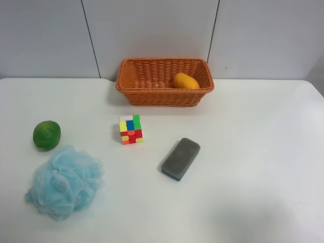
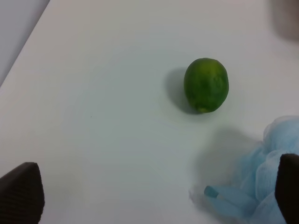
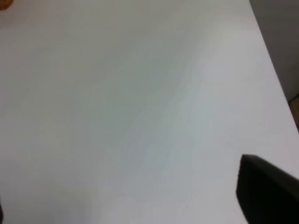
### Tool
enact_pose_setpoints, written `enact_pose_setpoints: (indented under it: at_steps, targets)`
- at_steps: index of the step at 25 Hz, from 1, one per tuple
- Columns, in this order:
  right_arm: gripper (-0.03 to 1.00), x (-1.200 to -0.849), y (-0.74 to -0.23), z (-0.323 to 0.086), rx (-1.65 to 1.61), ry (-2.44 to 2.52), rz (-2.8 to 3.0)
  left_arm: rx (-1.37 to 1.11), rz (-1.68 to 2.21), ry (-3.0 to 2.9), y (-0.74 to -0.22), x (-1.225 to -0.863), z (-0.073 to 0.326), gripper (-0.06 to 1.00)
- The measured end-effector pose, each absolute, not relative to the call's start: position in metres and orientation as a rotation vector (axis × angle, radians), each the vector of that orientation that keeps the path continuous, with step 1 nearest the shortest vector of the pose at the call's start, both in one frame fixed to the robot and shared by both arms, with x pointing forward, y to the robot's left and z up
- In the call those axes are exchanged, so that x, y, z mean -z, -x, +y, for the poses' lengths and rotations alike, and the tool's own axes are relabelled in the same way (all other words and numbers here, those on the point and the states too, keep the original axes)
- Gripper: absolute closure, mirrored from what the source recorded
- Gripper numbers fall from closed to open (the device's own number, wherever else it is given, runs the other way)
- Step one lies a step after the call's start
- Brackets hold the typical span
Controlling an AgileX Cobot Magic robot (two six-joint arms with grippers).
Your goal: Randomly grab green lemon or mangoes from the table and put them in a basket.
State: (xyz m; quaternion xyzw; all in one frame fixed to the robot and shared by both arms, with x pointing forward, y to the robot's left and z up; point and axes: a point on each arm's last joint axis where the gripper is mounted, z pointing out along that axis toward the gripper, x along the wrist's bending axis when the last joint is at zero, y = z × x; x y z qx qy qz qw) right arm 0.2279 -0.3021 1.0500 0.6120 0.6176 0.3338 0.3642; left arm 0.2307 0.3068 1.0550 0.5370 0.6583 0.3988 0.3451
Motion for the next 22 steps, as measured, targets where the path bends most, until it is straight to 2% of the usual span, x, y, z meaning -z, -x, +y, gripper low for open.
enact_pose_setpoints:
  at_steps: [22]
  targets:
    - [-0.02,-1.0502,-0.2283,-0.3052,-0.895,-1.548,1.626,-1.036,1.709,-1.394,-0.2307,-1.055,0.3068,-0.05]
